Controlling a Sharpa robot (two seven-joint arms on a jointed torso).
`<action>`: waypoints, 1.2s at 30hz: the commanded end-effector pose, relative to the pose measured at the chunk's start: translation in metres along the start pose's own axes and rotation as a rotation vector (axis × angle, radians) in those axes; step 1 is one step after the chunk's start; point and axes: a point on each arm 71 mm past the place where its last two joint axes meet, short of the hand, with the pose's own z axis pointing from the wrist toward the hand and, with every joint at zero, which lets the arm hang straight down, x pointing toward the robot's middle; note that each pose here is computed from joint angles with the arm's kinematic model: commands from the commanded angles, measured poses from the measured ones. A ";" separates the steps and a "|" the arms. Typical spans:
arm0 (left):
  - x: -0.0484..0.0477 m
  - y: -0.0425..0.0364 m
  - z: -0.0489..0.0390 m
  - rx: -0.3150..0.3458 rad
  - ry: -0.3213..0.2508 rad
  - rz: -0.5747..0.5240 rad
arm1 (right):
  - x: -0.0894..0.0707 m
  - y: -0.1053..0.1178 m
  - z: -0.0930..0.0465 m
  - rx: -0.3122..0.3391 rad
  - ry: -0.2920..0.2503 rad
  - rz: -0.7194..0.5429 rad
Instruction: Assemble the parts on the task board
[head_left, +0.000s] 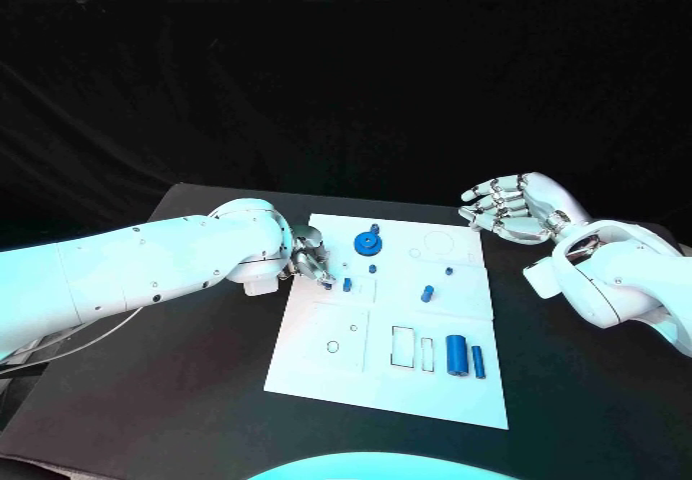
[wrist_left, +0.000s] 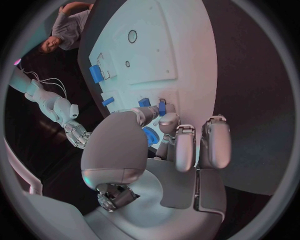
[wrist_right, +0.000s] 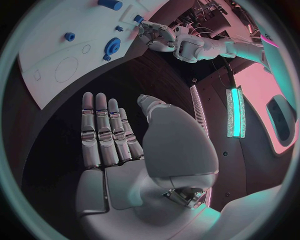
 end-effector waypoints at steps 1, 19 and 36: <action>0.0019 -0.0008 0.0003 -0.011 0.005 0.045 | 0.002 0.001 0.000 -0.013 0.015 0.005; 0.0040 -0.0030 0.0003 -0.012 0.019 0.083 | 0.002 0.001 -0.001 -0.014 0.016 0.006; 0.0052 -0.0053 0.0002 -0.007 0.026 0.090 | 0.003 0.001 -0.001 -0.014 0.018 0.006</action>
